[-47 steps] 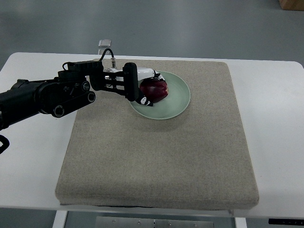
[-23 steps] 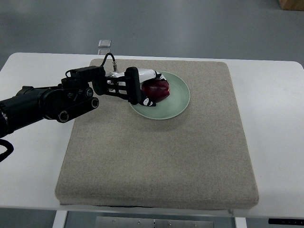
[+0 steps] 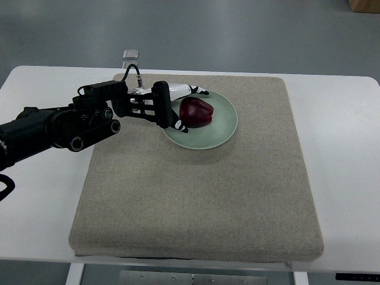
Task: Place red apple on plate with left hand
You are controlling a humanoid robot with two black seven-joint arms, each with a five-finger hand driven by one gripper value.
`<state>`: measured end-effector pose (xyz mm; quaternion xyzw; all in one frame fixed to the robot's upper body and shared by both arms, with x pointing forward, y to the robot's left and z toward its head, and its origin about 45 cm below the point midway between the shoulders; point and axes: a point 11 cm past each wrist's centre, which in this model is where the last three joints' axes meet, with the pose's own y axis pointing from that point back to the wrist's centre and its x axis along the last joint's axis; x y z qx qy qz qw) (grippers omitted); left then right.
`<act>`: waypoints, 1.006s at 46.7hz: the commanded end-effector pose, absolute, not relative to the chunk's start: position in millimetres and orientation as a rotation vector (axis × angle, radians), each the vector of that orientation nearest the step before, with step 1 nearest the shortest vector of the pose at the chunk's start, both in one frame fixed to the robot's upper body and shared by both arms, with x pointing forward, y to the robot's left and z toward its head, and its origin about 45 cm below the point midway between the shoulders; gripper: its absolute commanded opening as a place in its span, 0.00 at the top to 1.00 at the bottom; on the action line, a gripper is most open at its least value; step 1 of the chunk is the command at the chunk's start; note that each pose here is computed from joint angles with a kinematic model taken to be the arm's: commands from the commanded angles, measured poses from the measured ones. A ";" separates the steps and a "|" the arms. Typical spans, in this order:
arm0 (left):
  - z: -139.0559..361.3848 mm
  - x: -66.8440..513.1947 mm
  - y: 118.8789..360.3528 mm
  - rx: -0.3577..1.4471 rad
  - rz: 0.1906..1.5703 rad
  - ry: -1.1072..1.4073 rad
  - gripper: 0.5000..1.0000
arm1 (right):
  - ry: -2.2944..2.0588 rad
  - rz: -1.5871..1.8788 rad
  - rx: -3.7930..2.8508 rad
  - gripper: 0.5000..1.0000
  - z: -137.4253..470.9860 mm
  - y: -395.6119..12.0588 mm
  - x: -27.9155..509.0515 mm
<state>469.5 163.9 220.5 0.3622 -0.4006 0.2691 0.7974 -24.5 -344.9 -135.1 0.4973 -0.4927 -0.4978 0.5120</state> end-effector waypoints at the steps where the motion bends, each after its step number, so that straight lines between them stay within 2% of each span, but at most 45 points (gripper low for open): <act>1: 220.3 472.1 169.5 0.790 0.589 -0.861 0.07 | -1.184 -1.197 1.197 0.14 -135.1 -344.9 -24.5; 13: 221.5 484.6 197.3 0.852 0.650 -0.862 0.07 | -1.186 -1.198 1.196 0.14 -135.1 -344.9 -24.5; 20: 226.6 493.3 212.9 0.872 0.708 -0.860 0.03 | -1.184 -1.197 1.197 0.14 -135.1 -344.9 -24.5; 30: 253.4 509.6 231.0 0.775 0.889 -0.770 0.02 | -1.184 -1.197 1.197 0.14 -135.1 -344.9 -24.5; 41: 271.0 518.3 239.3 0.575 1.080 -0.532 0.02 | -1.186 -1.198 1.196 0.14 -135.1 -344.9 -24.5; 47: 278.5 523.6 263.2 0.482 1.208 -0.398 0.02 | -1.186 -1.198 1.196 0.14 -135.1 -344.9 -24.5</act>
